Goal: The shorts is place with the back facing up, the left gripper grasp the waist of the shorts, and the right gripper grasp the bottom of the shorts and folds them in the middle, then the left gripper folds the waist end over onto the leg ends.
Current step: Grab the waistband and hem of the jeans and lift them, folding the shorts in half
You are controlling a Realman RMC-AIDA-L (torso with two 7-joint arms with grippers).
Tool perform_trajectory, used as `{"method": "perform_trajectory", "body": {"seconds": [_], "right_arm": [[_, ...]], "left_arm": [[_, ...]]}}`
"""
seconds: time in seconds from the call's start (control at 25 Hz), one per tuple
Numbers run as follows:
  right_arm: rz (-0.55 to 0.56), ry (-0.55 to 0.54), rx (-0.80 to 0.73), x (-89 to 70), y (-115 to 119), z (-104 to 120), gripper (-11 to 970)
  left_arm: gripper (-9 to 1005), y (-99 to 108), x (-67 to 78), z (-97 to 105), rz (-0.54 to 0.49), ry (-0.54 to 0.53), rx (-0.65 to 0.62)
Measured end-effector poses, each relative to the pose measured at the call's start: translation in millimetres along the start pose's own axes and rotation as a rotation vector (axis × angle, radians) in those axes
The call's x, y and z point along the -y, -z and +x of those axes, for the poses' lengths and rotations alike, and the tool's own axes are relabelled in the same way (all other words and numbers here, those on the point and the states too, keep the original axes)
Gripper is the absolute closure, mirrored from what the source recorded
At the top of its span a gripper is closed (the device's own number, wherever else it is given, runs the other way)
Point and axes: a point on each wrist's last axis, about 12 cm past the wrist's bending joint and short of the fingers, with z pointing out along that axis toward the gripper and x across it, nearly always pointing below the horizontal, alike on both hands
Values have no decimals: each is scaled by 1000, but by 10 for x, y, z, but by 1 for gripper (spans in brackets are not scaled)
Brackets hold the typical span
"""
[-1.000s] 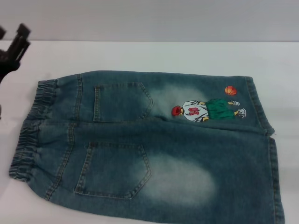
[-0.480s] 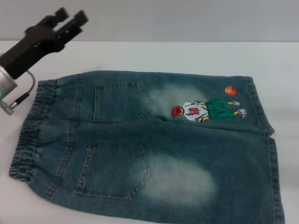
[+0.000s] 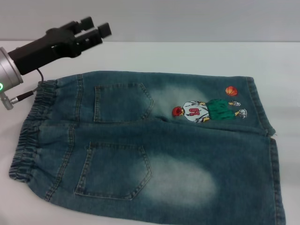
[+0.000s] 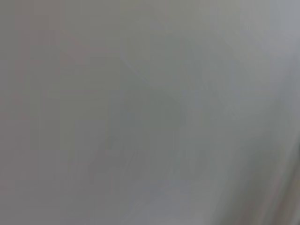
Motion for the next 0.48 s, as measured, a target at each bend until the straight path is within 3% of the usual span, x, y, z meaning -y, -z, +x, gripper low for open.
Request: {"method": "perform_trajectory", "body": {"seconds": [0.2, 0.28, 0.48], "right_arm": [[-3, 1, 7, -5, -23, -9, 366], [-4, 1, 5, -7, -28, -7, 366], [-1, 2, 1, -3, -31, -2, 366]], "left_arm": [[245, 18, 18, -133, 62, 22, -126], [245, 113, 58, -290, 125, 29, -230], [245, 328, 33, -342, 105, 89, -420]]}}
